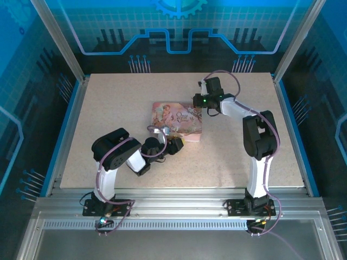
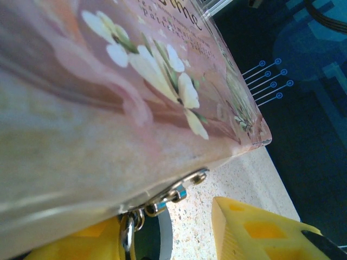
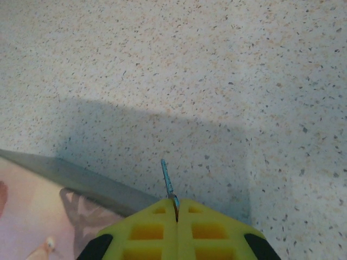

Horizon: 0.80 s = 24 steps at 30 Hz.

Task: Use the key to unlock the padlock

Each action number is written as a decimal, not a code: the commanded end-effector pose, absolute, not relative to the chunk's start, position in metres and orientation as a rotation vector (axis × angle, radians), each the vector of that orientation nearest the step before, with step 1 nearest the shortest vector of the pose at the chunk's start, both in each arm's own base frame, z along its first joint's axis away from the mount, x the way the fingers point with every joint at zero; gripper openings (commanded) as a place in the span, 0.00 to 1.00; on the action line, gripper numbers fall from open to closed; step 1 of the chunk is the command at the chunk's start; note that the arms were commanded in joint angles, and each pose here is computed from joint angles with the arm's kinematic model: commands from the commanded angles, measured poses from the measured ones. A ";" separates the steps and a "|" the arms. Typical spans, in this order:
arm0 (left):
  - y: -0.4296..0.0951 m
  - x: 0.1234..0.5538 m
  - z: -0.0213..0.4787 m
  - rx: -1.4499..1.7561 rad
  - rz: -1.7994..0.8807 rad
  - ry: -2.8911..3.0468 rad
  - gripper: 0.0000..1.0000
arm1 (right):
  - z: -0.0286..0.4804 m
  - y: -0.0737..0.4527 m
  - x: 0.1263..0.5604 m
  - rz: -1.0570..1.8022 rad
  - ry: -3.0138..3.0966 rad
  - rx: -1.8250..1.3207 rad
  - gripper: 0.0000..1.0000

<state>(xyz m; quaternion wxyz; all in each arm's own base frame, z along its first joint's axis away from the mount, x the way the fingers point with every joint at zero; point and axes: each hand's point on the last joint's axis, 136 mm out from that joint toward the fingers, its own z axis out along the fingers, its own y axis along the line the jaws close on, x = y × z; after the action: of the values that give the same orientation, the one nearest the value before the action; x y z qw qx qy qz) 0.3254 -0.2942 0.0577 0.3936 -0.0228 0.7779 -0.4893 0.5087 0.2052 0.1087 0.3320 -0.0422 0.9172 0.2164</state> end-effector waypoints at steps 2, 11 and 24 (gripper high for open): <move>-0.286 0.321 0.043 -0.097 -1.243 2.026 0.41 | 0.138 0.195 0.496 0.561 2.371 -0.118 0.00; -0.285 0.322 0.046 -0.101 -1.251 2.020 0.44 | 0.126 0.148 0.473 0.394 2.434 0.016 0.00; -0.285 0.324 0.044 -0.097 -1.259 2.025 0.49 | 0.076 0.180 0.426 0.420 2.530 -0.065 0.00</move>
<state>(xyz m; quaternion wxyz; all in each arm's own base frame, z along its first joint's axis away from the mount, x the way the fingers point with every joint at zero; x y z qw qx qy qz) 0.3261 -0.2912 0.0589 0.3918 -0.0229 0.7759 -0.4940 0.4339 0.1644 0.0748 0.2846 -0.0152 0.9485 0.1382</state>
